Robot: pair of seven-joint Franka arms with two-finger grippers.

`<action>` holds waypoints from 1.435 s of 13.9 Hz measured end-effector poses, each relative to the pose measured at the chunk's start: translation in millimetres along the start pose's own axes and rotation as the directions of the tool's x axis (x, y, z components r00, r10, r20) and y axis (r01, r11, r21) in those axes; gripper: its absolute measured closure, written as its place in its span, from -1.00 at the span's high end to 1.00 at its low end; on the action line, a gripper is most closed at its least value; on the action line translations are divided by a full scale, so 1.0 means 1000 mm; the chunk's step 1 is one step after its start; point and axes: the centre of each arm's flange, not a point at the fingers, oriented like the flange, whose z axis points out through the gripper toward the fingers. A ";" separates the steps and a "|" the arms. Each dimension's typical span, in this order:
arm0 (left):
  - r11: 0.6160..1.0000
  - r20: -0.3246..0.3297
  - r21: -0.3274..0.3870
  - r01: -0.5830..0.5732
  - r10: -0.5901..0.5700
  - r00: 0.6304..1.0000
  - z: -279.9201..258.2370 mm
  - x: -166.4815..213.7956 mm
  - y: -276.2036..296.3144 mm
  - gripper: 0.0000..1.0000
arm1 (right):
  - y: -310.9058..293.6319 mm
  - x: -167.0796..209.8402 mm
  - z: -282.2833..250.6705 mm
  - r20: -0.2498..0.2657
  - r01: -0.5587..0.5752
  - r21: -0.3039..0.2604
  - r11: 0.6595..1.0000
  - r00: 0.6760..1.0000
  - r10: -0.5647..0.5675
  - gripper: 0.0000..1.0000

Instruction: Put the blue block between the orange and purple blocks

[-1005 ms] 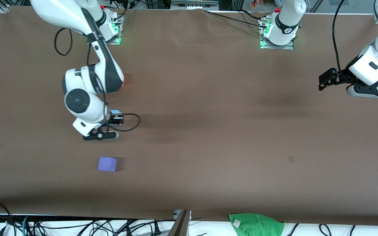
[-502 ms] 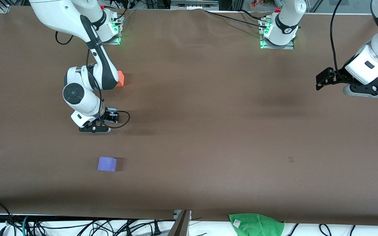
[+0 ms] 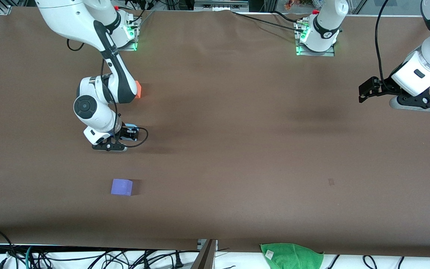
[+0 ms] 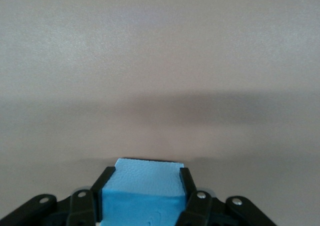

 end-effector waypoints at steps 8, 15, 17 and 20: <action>1.000 0.003 0.000 -0.001 0.001 1.000 0.000 0.000 0.001 1.00 | -0.006 0.006 -0.046 -0.018 0.033 0.029 0.999 0.999 -0.033 0.99; 1.000 0.010 0.000 -0.002 0.002 1.000 0.000 -0.001 0.001 1.00 | -0.015 -0.042 -0.253 0.017 0.082 0.145 0.986 0.996 -0.085 0.99; 1.000 0.011 0.000 -0.002 0.002 1.000 0.000 -0.001 0.001 1.00 | -0.007 -0.058 -0.300 0.018 0.103 0.148 0.984 0.994 -0.106 0.99; 1.000 0.011 0.000 -0.003 0.003 1.000 0.000 -0.001 0.002 1.00 | 0.004 -0.071 -0.347 0.022 0.123 0.120 0.985 0.992 -0.127 0.99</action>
